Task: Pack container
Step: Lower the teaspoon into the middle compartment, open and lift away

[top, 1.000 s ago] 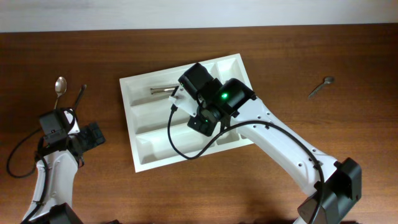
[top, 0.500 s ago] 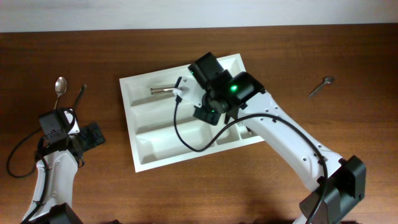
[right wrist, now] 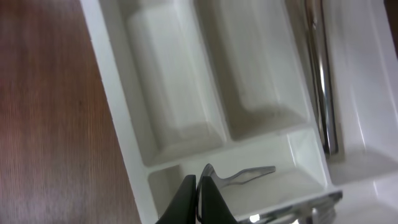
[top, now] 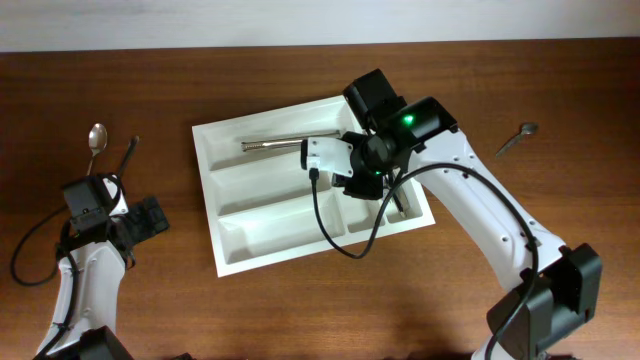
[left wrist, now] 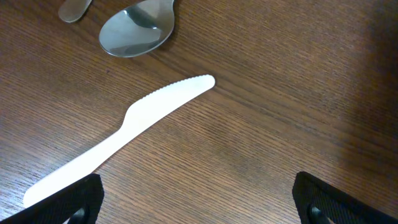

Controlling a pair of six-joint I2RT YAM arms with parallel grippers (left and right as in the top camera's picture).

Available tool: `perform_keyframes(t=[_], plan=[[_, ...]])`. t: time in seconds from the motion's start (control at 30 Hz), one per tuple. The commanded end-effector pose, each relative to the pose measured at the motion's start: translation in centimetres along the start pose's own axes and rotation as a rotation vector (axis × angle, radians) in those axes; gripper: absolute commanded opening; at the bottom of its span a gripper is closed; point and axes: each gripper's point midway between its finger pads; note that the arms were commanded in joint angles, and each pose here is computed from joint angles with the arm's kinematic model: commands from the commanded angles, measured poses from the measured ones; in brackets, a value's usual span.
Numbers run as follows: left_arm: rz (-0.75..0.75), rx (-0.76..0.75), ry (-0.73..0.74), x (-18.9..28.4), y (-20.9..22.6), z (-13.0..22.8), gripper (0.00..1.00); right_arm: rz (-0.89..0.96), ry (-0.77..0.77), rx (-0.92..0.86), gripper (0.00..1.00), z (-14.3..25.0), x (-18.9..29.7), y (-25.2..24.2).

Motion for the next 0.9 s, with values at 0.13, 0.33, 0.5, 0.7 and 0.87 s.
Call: perform_keyframes(t=[0.13, 0.33, 0.5, 0.7, 0.87], plan=[[-0.007, -0.008, -0.010, 0.2, 0.4, -0.6, 0.99, -0.079, 0.027, 0.026, 0.04, 1.9, -2.7, -0.8], [-0.007, -0.008, -0.010, 0.2, 0.4, -0.6, 0.99, -0.104, 0.056, -0.006, 0.04, 3.4, -4.7, -2.2], [-0.007, -0.008, -0.010, 0.2, 0.4, -0.6, 0.99, -0.120, 0.070, -0.022, 0.04, 4.1, -5.9, -2.6], [-0.007, -0.008, -0.010, 0.2, 0.4, -0.6, 0.99, -0.125, 0.074, -0.024, 0.04, 4.2, -6.1, -2.6], [-0.007, -0.008, -0.010, 0.2, 0.4, -0.6, 0.99, -0.125, 0.075, -0.025, 0.04, 4.2, -6.1, -2.6]])
Point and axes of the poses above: each gripper's point midway between its finger pads, its own x axis back along the fingers, its own y axis along the line the jaws close on, z = x × y, and after that the axes turned 13 degrees about -x, right-handed
